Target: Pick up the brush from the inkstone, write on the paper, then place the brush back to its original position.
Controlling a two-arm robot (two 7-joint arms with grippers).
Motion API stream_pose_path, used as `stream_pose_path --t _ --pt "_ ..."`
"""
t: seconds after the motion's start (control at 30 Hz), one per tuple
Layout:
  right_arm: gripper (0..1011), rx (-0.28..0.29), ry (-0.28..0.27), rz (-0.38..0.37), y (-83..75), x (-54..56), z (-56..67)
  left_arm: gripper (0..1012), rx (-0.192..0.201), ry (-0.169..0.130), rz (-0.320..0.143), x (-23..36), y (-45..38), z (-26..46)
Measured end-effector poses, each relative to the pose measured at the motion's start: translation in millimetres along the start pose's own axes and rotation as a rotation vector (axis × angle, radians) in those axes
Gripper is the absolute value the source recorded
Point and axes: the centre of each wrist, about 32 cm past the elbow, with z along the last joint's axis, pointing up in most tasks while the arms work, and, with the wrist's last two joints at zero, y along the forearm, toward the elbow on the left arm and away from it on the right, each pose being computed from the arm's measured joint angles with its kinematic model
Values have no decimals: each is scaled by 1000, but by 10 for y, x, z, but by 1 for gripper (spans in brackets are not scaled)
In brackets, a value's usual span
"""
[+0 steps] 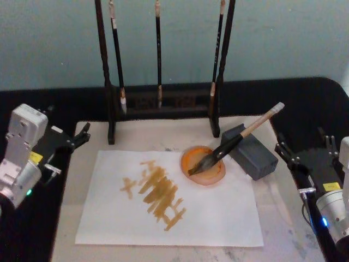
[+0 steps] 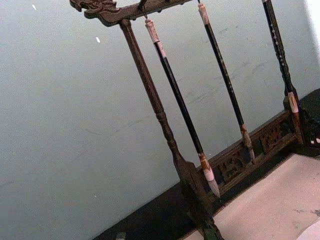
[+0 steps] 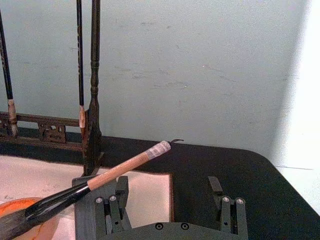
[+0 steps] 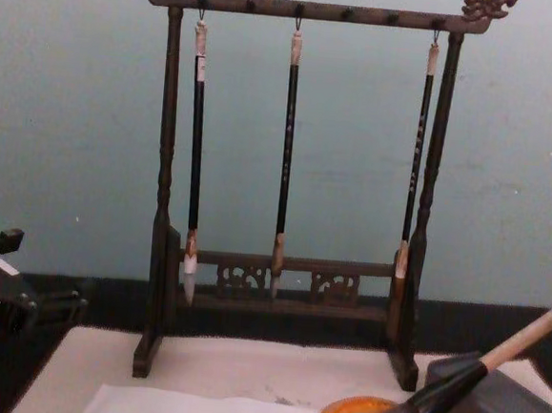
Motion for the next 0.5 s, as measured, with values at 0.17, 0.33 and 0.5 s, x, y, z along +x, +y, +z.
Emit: stream_pose_path --t 0.17,0.33,0.5 --pt "1000 0 0 0 0 0 0 1009 0 0 0 0 0 0" --pt "1000 0 0 0 0 0 0 1010 0 0 0 0 0 0" --pt "1000 0 0 0 0 0 0 1010 0 0 0 0 0 0"
